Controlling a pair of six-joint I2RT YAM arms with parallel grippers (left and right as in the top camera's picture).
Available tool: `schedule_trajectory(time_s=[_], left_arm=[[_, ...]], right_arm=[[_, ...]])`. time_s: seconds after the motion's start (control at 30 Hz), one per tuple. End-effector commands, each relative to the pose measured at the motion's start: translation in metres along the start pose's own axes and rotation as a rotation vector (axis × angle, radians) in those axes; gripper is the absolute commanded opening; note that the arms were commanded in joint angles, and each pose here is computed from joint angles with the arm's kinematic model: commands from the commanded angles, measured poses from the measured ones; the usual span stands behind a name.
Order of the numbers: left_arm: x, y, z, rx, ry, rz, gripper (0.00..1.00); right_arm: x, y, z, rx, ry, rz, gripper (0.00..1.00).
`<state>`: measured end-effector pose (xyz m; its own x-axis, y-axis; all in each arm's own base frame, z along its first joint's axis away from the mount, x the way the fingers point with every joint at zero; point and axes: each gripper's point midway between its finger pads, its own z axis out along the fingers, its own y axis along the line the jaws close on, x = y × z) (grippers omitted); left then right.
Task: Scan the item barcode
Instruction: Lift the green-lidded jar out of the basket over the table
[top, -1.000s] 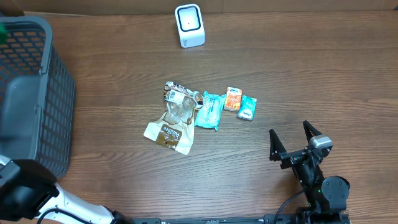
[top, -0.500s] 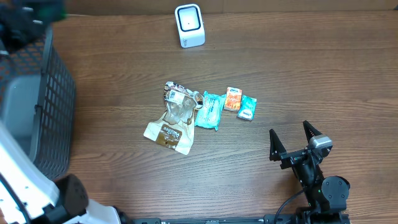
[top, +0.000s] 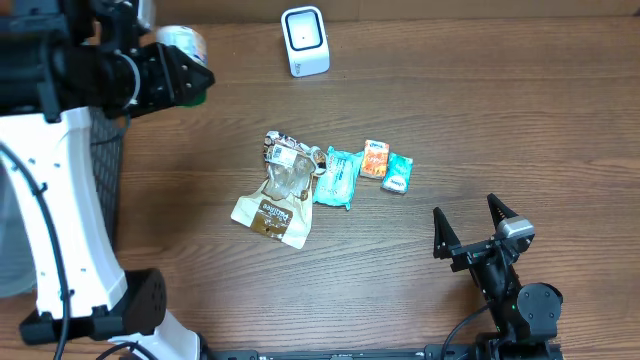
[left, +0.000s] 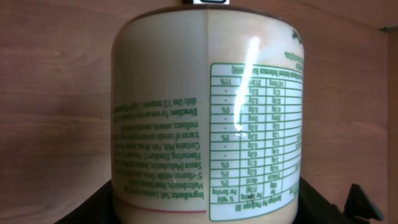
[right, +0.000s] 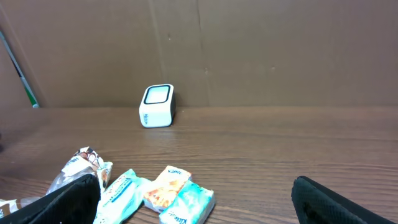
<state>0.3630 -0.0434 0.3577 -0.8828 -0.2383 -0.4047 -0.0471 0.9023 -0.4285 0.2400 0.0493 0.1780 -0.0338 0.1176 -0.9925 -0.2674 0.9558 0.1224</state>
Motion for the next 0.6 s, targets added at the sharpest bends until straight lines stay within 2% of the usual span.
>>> schedule_trajectory(time_s=[0.0, 0.4, 0.57], left_arm=[[0.003, -0.005, 0.012, -0.002, 0.034, -0.140, 0.04], [0.023, 0.012, 0.051, -0.054, 0.171, -0.429, 0.05], [0.033, 0.007, 0.086, 0.051, 0.272, -0.477, 0.04]], right_arm=[[0.002, 0.002, 0.000, -0.010, -0.001, 0.004, 1.00], [0.002, 0.002, 0.000, -0.010, -0.001, 0.003, 1.00], [0.002, 0.002, 0.000, -0.010, -0.001, 0.003, 1.00]])
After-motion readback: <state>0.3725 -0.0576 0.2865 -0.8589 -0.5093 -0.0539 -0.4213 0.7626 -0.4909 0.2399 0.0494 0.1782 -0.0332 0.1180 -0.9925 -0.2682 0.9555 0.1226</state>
